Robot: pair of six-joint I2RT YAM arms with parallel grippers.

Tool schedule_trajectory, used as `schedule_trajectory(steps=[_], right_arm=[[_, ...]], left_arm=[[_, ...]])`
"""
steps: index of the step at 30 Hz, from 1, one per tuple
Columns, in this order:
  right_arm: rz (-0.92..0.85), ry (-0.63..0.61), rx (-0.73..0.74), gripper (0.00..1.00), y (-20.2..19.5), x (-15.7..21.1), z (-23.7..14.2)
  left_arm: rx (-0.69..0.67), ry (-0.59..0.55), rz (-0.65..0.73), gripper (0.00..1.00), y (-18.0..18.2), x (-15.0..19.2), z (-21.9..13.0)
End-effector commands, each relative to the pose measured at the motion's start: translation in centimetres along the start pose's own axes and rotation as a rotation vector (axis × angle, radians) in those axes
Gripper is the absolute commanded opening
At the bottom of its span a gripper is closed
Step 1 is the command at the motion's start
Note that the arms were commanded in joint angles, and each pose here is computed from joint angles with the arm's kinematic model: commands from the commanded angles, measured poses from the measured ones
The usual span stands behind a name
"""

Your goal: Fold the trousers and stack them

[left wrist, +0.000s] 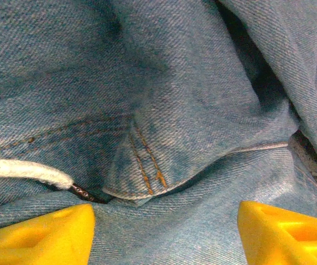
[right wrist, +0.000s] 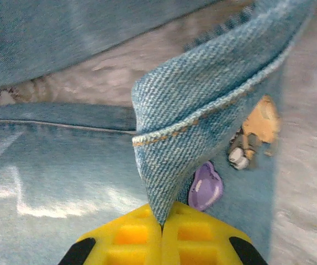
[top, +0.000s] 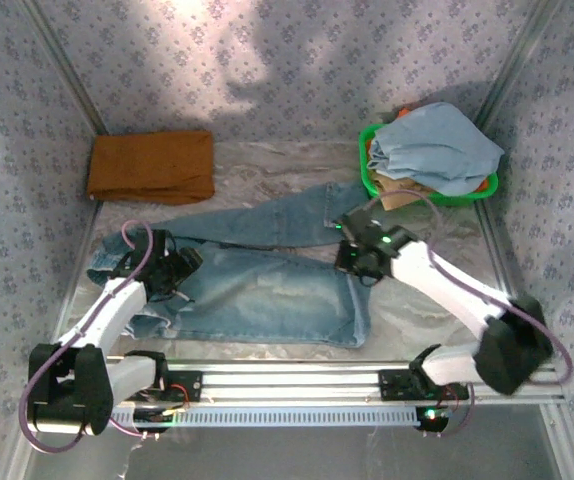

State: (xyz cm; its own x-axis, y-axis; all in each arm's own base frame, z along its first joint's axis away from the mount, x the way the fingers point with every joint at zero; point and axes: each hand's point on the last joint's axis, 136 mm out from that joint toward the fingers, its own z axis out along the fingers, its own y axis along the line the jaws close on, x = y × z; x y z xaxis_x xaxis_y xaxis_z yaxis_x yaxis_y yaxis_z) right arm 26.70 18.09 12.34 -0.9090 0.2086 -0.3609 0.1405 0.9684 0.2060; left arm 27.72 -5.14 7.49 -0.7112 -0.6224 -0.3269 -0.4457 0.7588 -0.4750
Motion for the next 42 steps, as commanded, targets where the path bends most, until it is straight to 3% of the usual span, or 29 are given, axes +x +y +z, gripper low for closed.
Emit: schedule_trajectory(steps=[1,2,4,6,10,14,23,32,39,42], right_arm=[[-0.032,-0.011,-0.014,0.0,6.1,-0.7,2.2],[-0.057,0.012,-0.019,0.04,8.2,-0.4,3.1],[-0.121,0.07,-0.052,0.25,12.5,0.6,4.7],[-0.194,0.101,-0.096,0.38,15.8,1.5,5.1],[-0.255,0.08,-0.114,0.5,16.1,0.9,2.7],[-0.194,0.036,-0.06,0.51,9.8,-1.9,1.7],[0.083,0.124,-0.059,0.49,-2.3,-4.8,5.1],[0.228,0.175,-0.101,0.51,-4.4,-5.2,10.4],[0.254,0.185,-0.089,0.48,-4.8,-5.6,11.6],[0.26,0.189,-0.085,0.38,-5.1,-5.5,11.7]], left_arm=[[0.027,-0.001,0.026,0.69,-1.1,-0.7,-0.9],[0.026,-0.001,0.025,0.69,-1.1,-0.7,-1.0],[0.031,0.003,0.028,0.71,-1.3,-0.7,-1.1],[0.034,0.004,0.025,0.73,-1.3,-0.7,-1.2],[0.042,0.008,0.025,0.75,-1.4,-0.6,-1.4],[0.058,0.009,0.024,0.75,-1.7,-0.6,-1.4],[0.049,0.029,0.016,0.75,-1.4,-0.2,-1.1],[0.037,0.036,0.005,0.75,-0.9,0.3,-1.1],[0.029,0.03,0.009,0.75,-0.8,0.2,-1.4],[0.029,0.028,0.009,0.75,-0.8,0.1,-1.4]])
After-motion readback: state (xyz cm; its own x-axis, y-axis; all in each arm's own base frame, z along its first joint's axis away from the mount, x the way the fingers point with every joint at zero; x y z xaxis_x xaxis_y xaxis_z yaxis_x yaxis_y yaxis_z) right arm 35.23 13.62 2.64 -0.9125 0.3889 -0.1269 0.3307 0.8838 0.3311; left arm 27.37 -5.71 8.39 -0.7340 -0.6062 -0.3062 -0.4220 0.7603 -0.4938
